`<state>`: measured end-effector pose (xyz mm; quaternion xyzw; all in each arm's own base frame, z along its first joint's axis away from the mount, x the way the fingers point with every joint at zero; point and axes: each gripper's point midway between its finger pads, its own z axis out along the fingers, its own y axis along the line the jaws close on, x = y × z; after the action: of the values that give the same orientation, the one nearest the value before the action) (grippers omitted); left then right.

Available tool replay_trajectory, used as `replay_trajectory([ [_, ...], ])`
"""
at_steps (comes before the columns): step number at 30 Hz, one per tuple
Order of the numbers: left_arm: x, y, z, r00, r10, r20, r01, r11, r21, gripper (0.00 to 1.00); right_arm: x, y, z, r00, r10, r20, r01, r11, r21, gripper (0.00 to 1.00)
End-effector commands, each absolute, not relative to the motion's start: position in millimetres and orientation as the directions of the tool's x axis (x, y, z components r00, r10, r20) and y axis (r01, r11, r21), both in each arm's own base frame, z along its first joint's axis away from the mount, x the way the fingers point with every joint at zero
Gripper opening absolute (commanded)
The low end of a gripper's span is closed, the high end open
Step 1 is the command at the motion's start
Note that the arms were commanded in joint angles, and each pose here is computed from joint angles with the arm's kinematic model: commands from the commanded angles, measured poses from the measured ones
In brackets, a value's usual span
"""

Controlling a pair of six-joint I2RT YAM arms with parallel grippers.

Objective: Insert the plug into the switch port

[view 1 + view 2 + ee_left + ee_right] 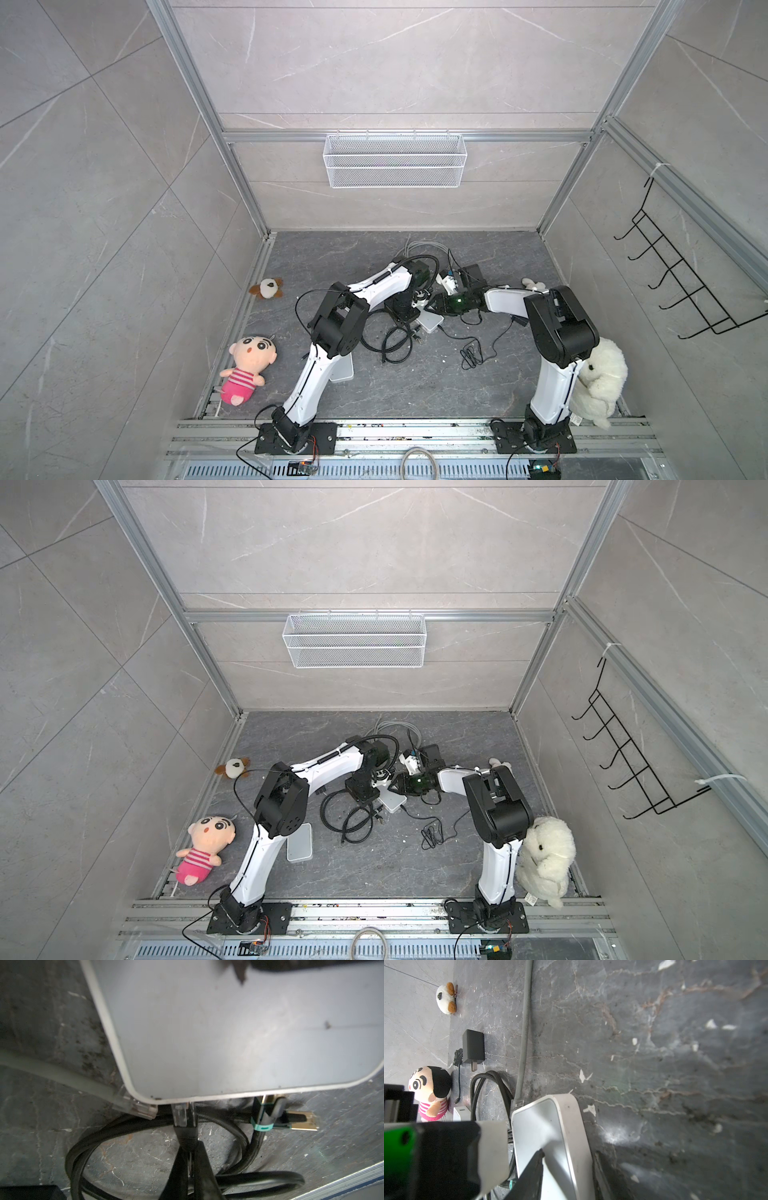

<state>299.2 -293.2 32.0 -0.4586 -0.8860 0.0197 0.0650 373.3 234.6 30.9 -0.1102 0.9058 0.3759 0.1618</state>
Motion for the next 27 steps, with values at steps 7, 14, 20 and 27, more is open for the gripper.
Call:
replay_trajectory([
  [7, 297.0, -293.9, 37.9, -0.533, 0.838, 0.119, 0.834, 0.544, -0.089, 0.08, 369.5, 239.7, 27.4, -0.929, -0.087, -0.361, -0.325, 0.663, 0.675, 0.42],
  [14, 312.7, -294.6, 30.4, -0.525, 0.841, 0.129, 0.849, 0.528, 0.011, 0.08, 364.5, 243.6, 30.0, -0.927, -0.122, -0.355, -0.348, 0.634, 0.69, 0.41],
  [20, 328.7, -299.4, 35.7, -0.506, 0.858, 0.088, 0.861, 0.496, 0.113, 0.09, 368.2, 245.0, 28.5, -0.924, -0.134, -0.358, -0.357, 0.635, 0.685, 0.41],
  [27, 343.5, -309.6, 59.0, -0.451, 0.892, -0.03, 0.876, 0.449, 0.173, 0.09, 375.8, 244.8, 26.8, -0.923, -0.128, -0.363, -0.358, 0.635, 0.684, 0.41],
])
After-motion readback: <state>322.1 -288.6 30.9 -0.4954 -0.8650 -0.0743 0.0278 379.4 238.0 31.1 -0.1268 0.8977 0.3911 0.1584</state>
